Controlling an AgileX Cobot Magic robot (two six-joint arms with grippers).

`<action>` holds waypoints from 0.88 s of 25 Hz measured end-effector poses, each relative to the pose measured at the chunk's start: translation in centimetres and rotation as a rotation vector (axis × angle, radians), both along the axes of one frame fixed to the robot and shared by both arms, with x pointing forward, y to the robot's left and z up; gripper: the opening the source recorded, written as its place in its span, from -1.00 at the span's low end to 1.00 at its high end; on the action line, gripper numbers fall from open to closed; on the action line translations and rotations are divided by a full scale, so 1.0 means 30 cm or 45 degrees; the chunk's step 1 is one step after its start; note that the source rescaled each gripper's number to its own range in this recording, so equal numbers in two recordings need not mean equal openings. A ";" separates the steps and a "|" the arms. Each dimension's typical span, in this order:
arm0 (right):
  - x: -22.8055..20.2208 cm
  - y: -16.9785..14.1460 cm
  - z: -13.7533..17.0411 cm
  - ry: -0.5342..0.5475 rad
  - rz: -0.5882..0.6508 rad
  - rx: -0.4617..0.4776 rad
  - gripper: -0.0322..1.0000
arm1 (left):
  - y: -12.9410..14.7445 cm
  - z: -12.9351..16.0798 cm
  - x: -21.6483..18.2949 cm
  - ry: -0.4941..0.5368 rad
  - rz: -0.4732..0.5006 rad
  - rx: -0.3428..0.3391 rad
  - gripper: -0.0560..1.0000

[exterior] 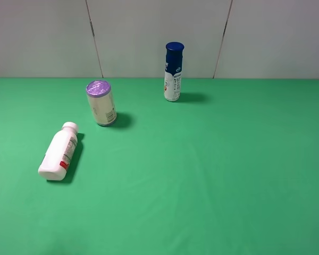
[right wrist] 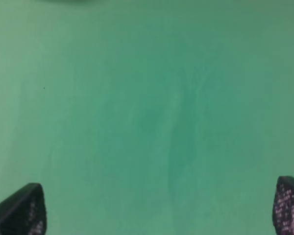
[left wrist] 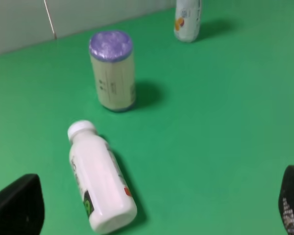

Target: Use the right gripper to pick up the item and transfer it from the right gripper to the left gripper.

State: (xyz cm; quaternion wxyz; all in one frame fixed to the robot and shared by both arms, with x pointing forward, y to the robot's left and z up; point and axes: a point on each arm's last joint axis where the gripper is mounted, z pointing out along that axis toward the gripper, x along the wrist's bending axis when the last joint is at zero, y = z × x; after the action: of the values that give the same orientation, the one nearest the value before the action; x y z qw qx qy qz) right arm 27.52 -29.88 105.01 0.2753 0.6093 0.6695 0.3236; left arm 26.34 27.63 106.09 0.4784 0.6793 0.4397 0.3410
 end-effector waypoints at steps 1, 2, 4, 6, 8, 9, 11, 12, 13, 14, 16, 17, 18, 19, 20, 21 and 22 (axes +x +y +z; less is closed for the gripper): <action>0.000 0.000 0.000 0.000 0.000 0.000 1.00 | 0.002 0.001 -0.011 -0.021 0.000 -0.001 1.00; 0.000 0.000 0.000 0.000 0.000 0.000 1.00 | 0.003 0.001 -0.023 -0.039 0.003 -0.015 1.00; 0.000 0.000 0.000 0.000 0.000 0.000 1.00 | 0.006 0.000 -0.043 -0.058 0.013 -0.038 1.00; 0.000 0.000 0.000 0.000 0.000 0.000 1.00 | 0.011 0.001 -0.060 -0.072 0.033 -0.060 1.00; 0.000 0.000 0.000 0.000 0.000 0.000 1.00 | 0.014 0.009 -0.069 -0.069 0.050 -0.092 1.00; 0.000 0.000 0.000 0.000 0.000 0.000 1.00 | 0.015 0.015 -0.074 -0.063 0.054 -0.108 0.99; 0.000 0.000 0.000 0.000 0.000 0.000 1.00 | 0.015 0.031 -0.083 -0.076 0.054 -0.119 0.99; 0.000 0.000 0.000 0.000 0.000 0.000 1.00 | 0.016 0.038 -0.087 -0.080 0.052 -0.118 0.99; 0.000 0.000 0.000 0.000 0.000 0.000 1.00 | 0.016 0.046 -0.093 -0.087 0.049 -0.113 0.99; 0.000 0.000 0.000 0.000 0.000 0.000 1.00 | 0.016 0.054 -0.099 -0.092 0.043 -0.101 0.99; 0.000 0.000 0.000 0.000 0.000 0.000 1.00 | 0.017 0.062 -0.110 -0.086 0.034 -0.076 0.99; 0.000 0.000 0.000 0.000 0.000 0.000 1.00 | 0.019 0.066 -0.116 -0.080 0.034 -0.061 0.99; 0.000 0.000 0.000 0.000 0.000 0.000 1.00 | 0.021 0.065 -0.121 -0.063 0.036 -0.044 0.99; 0.000 0.000 0.000 0.000 0.000 0.000 1.00 | 0.024 0.060 -0.124 -0.036 0.044 -0.028 0.99; 0.000 0.000 0.000 0.000 0.000 0.000 1.00 | 0.028 0.057 -0.127 -0.012 0.060 -0.018 0.99; 0.000 0.000 0.000 0.000 0.000 0.000 1.00 | 0.033 0.052 -0.130 0.019 0.079 -0.012 0.99; 0.000 0.000 0.000 0.000 0.000 0.000 1.00 | 0.039 0.045 -0.130 0.050 0.112 -0.019 0.99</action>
State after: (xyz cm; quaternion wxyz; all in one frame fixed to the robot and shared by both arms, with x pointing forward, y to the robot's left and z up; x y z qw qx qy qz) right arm 27.52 -29.88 105.01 0.2753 0.6093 0.6695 0.3236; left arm 22.45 28.80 107.45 0.4593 0.6623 0.4811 0.3449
